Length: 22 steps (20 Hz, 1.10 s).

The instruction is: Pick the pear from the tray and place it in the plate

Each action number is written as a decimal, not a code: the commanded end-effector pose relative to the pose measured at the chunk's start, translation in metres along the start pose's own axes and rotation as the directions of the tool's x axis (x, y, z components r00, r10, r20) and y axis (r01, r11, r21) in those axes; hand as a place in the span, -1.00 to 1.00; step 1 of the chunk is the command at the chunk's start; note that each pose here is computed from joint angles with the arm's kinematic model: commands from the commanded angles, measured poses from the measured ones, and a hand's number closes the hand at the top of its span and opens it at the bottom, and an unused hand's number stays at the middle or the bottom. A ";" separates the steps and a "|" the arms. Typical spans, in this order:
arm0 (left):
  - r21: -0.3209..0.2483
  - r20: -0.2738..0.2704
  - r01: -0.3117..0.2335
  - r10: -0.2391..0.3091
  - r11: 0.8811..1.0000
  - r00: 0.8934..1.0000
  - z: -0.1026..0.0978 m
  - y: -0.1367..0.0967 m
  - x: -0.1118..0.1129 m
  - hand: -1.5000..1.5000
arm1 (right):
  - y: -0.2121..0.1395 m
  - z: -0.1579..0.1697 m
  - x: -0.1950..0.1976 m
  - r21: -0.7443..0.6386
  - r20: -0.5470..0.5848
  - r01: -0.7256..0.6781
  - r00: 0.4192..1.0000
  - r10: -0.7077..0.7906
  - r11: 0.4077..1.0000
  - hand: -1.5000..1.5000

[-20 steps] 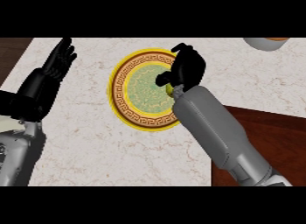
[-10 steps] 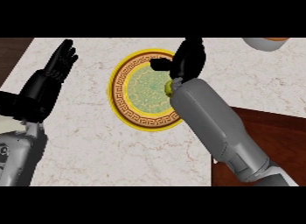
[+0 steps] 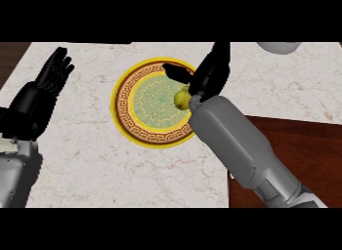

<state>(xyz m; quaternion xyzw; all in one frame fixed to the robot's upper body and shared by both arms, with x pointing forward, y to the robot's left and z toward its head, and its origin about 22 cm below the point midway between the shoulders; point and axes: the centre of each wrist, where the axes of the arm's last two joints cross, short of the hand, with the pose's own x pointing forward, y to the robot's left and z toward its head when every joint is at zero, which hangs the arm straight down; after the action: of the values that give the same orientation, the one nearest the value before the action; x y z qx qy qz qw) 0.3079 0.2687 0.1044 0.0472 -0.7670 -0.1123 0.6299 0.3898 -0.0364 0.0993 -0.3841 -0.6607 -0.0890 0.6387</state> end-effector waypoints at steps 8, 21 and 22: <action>0.056 -0.036 0.017 -0.015 0.998 0.999 0.020 0.027 -0.004 0.00 | -0.061 0.058 -0.061 -0.024 -0.007 0.152 0.988 -0.152 0.988 -1.00; 0.034 -0.025 0.011 -0.011 0.999 1.000 0.018 0.014 -0.004 0.00 | -0.175 0.112 -0.106 -0.045 0.019 0.083 0.996 -0.082 0.996 -1.00; 0.033 -0.026 -0.003 0.003 0.999 1.000 0.025 0.021 -0.015 0.00 | -0.171 0.114 -0.099 -0.049 0.031 0.057 0.998 -0.056 0.997 -1.00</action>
<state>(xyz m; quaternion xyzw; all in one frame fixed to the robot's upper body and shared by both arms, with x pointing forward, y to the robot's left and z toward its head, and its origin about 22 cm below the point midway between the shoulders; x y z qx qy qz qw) 0.2919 0.2879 0.1046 0.0659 -0.7611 -0.0984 0.6377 0.2056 -0.1218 0.0577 -0.3632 -0.6836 -0.1376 0.6178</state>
